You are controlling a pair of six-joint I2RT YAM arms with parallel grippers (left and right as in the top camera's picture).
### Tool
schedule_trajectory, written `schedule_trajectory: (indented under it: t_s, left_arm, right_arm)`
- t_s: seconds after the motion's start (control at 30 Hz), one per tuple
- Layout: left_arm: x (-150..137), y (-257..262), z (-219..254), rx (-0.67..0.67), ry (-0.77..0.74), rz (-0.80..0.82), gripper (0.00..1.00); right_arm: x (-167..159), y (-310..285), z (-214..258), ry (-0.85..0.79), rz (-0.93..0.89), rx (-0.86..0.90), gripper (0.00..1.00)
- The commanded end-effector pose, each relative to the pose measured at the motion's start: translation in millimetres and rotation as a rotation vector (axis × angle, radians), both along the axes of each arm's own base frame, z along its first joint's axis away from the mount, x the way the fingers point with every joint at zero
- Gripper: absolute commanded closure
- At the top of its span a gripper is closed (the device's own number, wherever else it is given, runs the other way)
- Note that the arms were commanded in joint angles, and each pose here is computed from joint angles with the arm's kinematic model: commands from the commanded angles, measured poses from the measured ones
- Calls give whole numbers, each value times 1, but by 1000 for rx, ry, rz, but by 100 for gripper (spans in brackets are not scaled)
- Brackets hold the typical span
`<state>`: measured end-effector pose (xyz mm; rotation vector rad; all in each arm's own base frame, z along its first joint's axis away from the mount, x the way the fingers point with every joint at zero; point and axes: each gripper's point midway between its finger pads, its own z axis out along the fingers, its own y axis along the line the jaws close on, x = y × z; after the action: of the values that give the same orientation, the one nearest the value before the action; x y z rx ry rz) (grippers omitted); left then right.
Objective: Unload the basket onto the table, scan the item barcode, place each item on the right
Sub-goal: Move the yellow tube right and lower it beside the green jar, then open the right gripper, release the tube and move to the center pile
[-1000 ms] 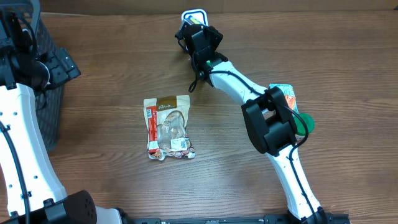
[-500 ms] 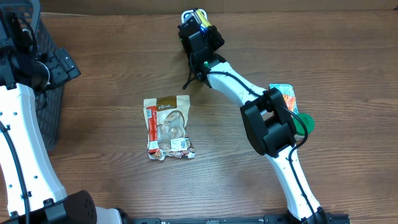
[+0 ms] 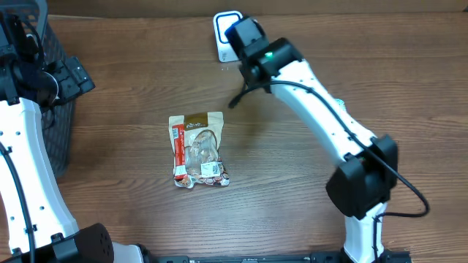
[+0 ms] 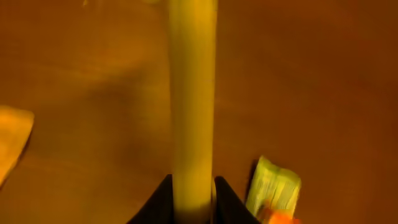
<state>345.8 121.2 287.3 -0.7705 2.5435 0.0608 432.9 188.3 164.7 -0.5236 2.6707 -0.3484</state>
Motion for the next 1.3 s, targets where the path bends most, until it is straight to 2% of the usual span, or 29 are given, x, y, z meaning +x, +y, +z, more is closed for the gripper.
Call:
schedule_trajectory:
  t_s: [0.0,0.07,0.23,0.33,0.67,0.77,0.87,1.0,1.07,1.27]
  left_arm:
    - [1,0,7,7,-19,-8,0]
    - [1,0,7,7,-18,-8,0]
    - [1,0,7,7,-19,-8,0]
    - [1,0,7,6,-19,-8,0]
    - [1,0,7,7,-18,-8,0]
    - [1,0,7,6,-19,-8,0]
    - [1,0,7,6,-19,-8,0]
    - [1,0,7,6,-19,-8,0]
    - [1,0,7,6,-19,-8,0]
    - [1,0,7,6,-19,-8,0]
  right_arm:
    - [-33,3,-28,229,-68,151,81]
    - [-54,-13,-37,333,-96,125,82]
    - [-81,-48,-48,463,-192,47,84]
    - [-84,-68,-52,479,-281,26,87]
    - [-94,-95,-70,548,-349,6,86]
    - [-97,-103,-76,566,-370,2,82]
    - [-101,-111,-82,583,-390,-2,74]
    - [-101,-121,-88,587,-415,-4,71]
    - [-100,-125,-91,586,-426,-1,63]
    - [-95,-132,-92,565,-435,-6,62]
